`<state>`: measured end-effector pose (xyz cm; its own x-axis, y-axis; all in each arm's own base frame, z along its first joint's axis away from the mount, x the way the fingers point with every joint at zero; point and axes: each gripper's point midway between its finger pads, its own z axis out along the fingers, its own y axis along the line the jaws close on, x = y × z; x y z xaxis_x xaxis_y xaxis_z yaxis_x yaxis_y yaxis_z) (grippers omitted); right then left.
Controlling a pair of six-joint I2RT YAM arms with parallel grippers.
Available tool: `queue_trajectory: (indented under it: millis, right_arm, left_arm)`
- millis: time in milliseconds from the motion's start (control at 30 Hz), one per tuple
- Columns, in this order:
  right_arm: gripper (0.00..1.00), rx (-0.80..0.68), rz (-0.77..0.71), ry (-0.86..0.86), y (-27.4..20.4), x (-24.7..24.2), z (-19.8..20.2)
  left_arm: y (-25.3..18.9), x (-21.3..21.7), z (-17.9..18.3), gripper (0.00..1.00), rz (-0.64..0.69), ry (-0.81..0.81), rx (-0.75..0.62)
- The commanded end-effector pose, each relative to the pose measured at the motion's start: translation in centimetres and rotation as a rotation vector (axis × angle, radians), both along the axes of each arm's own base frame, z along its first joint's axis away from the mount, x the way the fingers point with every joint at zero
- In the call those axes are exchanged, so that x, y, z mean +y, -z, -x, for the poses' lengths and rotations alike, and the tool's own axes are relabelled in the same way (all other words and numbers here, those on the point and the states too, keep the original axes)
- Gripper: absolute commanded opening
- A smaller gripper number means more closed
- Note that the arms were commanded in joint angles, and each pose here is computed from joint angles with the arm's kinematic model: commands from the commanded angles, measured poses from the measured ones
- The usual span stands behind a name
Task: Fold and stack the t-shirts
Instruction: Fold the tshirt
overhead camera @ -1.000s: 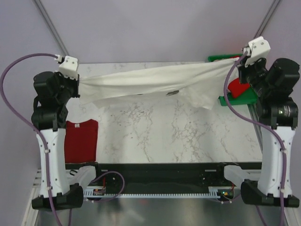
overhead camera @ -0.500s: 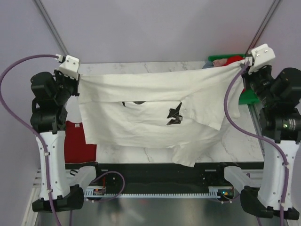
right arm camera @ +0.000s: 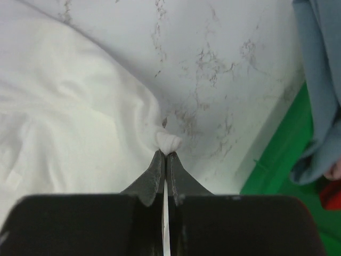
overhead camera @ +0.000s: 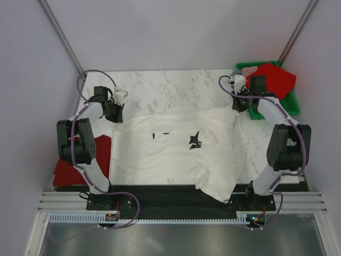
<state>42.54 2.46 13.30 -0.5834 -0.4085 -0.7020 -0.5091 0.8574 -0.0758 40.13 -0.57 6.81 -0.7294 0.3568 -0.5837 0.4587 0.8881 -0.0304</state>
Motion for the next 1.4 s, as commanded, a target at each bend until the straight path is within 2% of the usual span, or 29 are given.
queue_trajectory:
  millis: [0,33,67,100,133,167,200,333,400,567,700,867,933,967,1000,1067,1100,1133,1167,1200,1233,1267,1333,1367]
  right_arm:
    - [0.00,-0.057,-0.003,-0.006,2.1,0.0,-6.4]
    - [0.00,-0.047,0.008,0.002,3.0,-0.2,-7.4]
    - [0.00,-0.084,0.012,0.008,2.0,-0.4,-9.6]
    - [0.00,-0.036,0.015,0.012,4.9,-0.5,-10.5]
    - [0.00,-0.034,0.019,0.021,5.5,-0.7,-11.5]
    - [0.00,-0.074,0.021,0.027,4.3,-0.9,-13.5]
    - [0.00,-0.036,0.016,0.031,6.8,-0.9,-14.1]
    - [0.00,-0.063,0.038,0.061,7.8,-1.5,-17.7]
    - [0.00,-0.046,0.051,0.076,9.7,-1.9,-18.4]
    - [0.00,-0.091,0.106,0.125,9.7,-3.2,-20.4]
    - [0.00,-0.090,0.134,0.159,10.0,-4.0,-20.7]
    - [0.00,-0.089,0.145,0.161,10.2,-4.2,-20.7]
    - [0.08,-0.107,0.139,0.170,9.8,-4.2,-21.3]
    - [0.21,-0.111,0.132,0.172,9.7,-4.1,-21.5]
    - [0.27,-0.112,0.117,0.177,9.5,-3.9,-21.6]
    - [0.36,-0.163,0.071,0.155,6.4,-2.9,-22.2]
    - [0.38,-0.182,0.038,0.155,4.9,-2.3,-22.3]
    - [0.39,-0.203,0.018,0.142,3.2,-1.8,-22.2]
    - [0.42,-0.226,-0.021,0.110,1.4,-0.9,-22.1]
    - [0.44,-0.284,-0.045,0.099,-2.6,-0.4,-21.7]
    - [0.46,-0.302,-0.061,0.090,-4.3,0.2,-21.2]
    - [0.49,-0.360,-0.080,0.066,-8.3,0.8,-20.4]
    - [0.51,-0.378,-0.104,0.044,-10.6,1.5,-18.9]
    - [0.53,-0.375,-0.110,0.027,-11.4,1.8,-18.0]
  left_arm:
    - [1.8,0.9,-4.9,0.02,-0.021,-0.037,-0.046]
    - [1.7,1.3,-6.3,0.02,-0.028,-0.053,-0.059]
    - [2.2,1.4,-6.9,0.02,-0.031,-0.059,-0.051]
    - [3.8,1.7,-7.2,0.02,-0.038,-0.067,-0.022]
    - [3.3,1.9,-8.4,0.02,-0.044,-0.074,-0.043]
    - [3.5,1.9,-8.9,0.02,-0.049,-0.074,-0.046]
    - [3.8,2.2,-9.3,0.02,-0.058,-0.080,-0.043]
    - [5.1,3.0,-11.4,0.02,-0.090,-0.088,-0.045]
    - [5.4,3.4,-12.0,0.02,-0.108,-0.094,-0.048]
    - [6.7,4.5,-13.4,0.02,-0.148,-0.121,-0.045]
    - [6.3,6.4,-14.7,0.02,-0.193,-0.214,-0.087]
    - [5.1,7.1,-16.1,0.02,-0.201,-0.252,-0.126]
    - [4.7,7.0,-16.7,0.02,-0.193,-0.254,-0.139]
    - [4.5,6.7,-16.9,0.02,-0.190,-0.248,-0.144]
    - [4.2,6.4,-16.9,0.02,-0.191,-0.245,-0.148]
    - [1.8,5.7,-17.2,0.07,-0.183,-0.241,-0.184]
    - [0.7,5.3,-17.1,0.11,-0.169,-0.246,-0.195]
    - [-2.5,4.9,-17.1,0.15,-0.157,-0.247,-0.244]
    - [-4.0,4.5,-16.8,0.21,-0.142,-0.247,-0.259]
    - [-5.9,4.2,-16.4,0.39,-0.119,-0.264,-0.282]
    - [-9.6,4.1,-15.9,0.52,-0.104,-0.275,-0.342]
    - [-11.3,3.5,-15.1,0.59,-0.082,-0.266,-0.356]
    - [-13.1,2.8,-13.4,0.65,-0.071,-0.226,-0.368]
    - [-16.1,2.5,-12.2,0.67,-0.066,-0.213,-0.415]
